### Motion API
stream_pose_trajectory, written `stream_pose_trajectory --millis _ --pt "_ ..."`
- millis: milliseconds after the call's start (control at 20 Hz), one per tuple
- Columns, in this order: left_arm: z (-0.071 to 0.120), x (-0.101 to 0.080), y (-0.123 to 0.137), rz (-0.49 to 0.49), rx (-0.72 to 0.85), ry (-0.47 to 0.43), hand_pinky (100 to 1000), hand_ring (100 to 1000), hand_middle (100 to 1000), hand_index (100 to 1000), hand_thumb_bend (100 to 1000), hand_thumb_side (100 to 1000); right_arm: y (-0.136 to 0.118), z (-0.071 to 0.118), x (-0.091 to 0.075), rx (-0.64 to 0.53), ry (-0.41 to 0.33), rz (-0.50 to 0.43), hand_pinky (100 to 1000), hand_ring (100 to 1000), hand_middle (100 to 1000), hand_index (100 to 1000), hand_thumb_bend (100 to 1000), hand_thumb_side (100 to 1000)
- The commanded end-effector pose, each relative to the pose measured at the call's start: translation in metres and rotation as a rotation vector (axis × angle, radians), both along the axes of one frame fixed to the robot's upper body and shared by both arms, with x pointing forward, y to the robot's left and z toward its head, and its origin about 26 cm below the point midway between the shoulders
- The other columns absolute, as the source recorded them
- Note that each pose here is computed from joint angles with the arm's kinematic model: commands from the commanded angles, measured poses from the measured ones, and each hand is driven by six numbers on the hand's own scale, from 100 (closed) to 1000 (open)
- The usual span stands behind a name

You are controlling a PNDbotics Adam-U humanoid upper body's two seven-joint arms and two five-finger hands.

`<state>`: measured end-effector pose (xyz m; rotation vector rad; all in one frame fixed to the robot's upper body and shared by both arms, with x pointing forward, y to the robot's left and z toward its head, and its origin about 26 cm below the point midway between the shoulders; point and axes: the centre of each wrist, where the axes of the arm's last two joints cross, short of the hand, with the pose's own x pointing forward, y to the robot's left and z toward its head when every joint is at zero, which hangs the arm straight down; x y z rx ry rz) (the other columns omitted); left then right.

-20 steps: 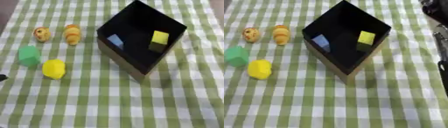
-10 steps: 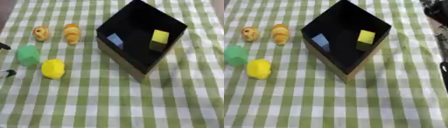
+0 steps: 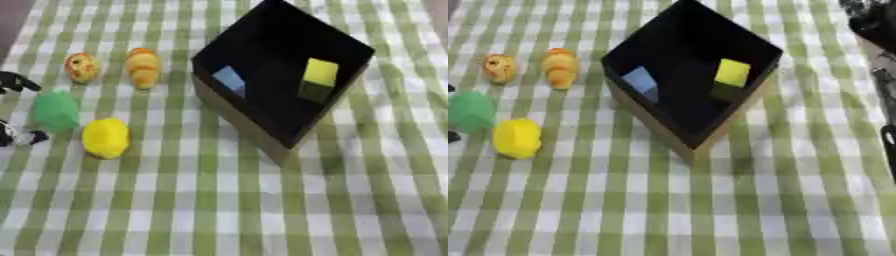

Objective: Pick up objects on the table and place them in the box.

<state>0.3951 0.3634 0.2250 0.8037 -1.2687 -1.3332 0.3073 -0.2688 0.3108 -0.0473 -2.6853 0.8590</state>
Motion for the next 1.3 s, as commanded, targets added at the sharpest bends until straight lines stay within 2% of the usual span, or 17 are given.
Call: stream_pose_trajectory --millis 50,350,650,800,950,1100,1300 --pt "0.012 0.004 0.001 0.001 0.03 -0.023 925 915 851 873 540 251 0.002 0.007 -0.004 -0.012 -0.025 0.013 865 838 639 861 100 544" --pt "0.013 0.017 -0.009 -0.037 0.022 -0.002 908 902 822 848 521 241 0.002 0.007 -0.004 -0.014 -0.021 0.016 866 839 639 861 100 545" --pt "0.011 0.022 -0.013 -0.046 0.022 -0.012 860 816 698 764 459 190 0.002 0.007 -0.004 -0.012 -0.019 0.017 867 839 639 862 100 545" --pt "0.01 0.022 -0.013 -0.039 0.013 -0.032 819 730 589 674 372 136 0.002 0.007 -0.004 -0.01 -0.019 0.016 867 839 640 862 100 544" --pt "0.012 0.02 -0.013 -0.037 0.006 -0.061 804 700 558 640 332 119 0.001 0.006 -0.004 -0.011 -0.018 0.014 868 840 640 862 100 544" --pt "0.02 0.017 -0.016 -0.048 0.012 -0.098 796 686 549 629 297 107 0.001 0.006 -0.004 -0.011 -0.018 0.012 868 840 641 862 100 544" --pt "0.04 0.011 -0.029 -0.088 0.022 -0.168 795 681 546 626 270 106 -0.001 0.006 -0.004 -0.01 -0.019 0.006 868 840 641 863 100 543"
